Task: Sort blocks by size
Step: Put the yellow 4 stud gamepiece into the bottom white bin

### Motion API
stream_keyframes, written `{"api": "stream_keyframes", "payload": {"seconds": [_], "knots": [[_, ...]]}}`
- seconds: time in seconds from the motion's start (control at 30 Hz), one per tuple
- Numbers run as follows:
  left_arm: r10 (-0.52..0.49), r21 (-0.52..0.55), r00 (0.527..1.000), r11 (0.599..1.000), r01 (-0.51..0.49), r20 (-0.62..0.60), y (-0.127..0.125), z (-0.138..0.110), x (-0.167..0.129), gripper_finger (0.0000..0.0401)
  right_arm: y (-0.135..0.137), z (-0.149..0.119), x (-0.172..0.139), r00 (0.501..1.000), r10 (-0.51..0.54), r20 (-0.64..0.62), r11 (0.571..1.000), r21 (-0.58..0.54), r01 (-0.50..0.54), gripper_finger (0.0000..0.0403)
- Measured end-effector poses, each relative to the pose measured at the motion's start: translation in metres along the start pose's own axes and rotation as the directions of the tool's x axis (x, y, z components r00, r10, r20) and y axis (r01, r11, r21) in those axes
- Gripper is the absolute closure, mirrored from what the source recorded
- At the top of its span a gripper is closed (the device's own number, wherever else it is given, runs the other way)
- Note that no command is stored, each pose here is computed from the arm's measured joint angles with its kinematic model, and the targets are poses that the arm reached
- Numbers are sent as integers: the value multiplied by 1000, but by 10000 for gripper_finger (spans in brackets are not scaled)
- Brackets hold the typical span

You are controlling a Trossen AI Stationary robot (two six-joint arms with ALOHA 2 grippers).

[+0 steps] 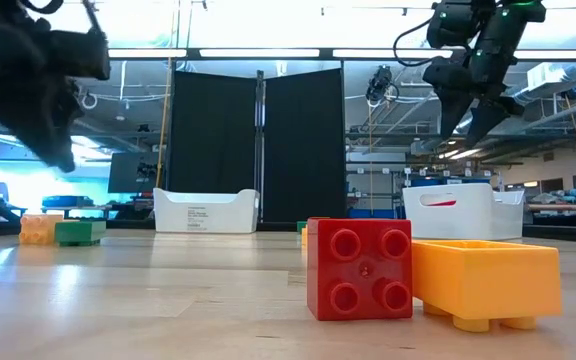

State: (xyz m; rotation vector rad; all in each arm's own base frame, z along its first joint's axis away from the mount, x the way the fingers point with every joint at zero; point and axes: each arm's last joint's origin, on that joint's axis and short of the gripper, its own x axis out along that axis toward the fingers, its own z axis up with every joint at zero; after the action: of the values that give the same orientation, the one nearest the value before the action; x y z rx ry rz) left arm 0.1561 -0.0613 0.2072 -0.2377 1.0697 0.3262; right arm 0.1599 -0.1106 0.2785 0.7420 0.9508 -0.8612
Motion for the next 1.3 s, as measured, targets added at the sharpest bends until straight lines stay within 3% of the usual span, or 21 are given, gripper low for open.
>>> {"api": "stream_keyframes", "payload": {"seconds": [0.2, 0.37, 0.6, 0.73, 0.83, 1.3], "knots": [[71, 136, 996, 989, -63, -52, 6, -6, 0, 140, 0, 0, 0, 1000, 0, 1, 1000, 19, 0, 113], [131, 336, 991, 935, -114, -30, 10, -9, 2, 140, 1, -1, 0, 1000, 2, 0, 1000, 19, -2, 111], [149, 314, 989, 939, -138, -11, 11, -9, 3, 140, 6, -3, 0, 1000, 11, 0, 1000, 20, -11, 116], [145, 190, 989, 972, -138, -22, 12, -8, 4, 141, 8, -4, -1, 1000, 19, 1, 1000, 10, -19, 117], [140, 161, 989, 978, -129, -56, 13, -7, 7, 145, 10, -4, -1, 1000, 28, 9, 1000, 3, -28, 116], [202, 334, 941, 937, -105, -271, 16, 5, 54, 163, 12, -2, -1, 999, 44, 30, 999, 0, -44, 119]]}}
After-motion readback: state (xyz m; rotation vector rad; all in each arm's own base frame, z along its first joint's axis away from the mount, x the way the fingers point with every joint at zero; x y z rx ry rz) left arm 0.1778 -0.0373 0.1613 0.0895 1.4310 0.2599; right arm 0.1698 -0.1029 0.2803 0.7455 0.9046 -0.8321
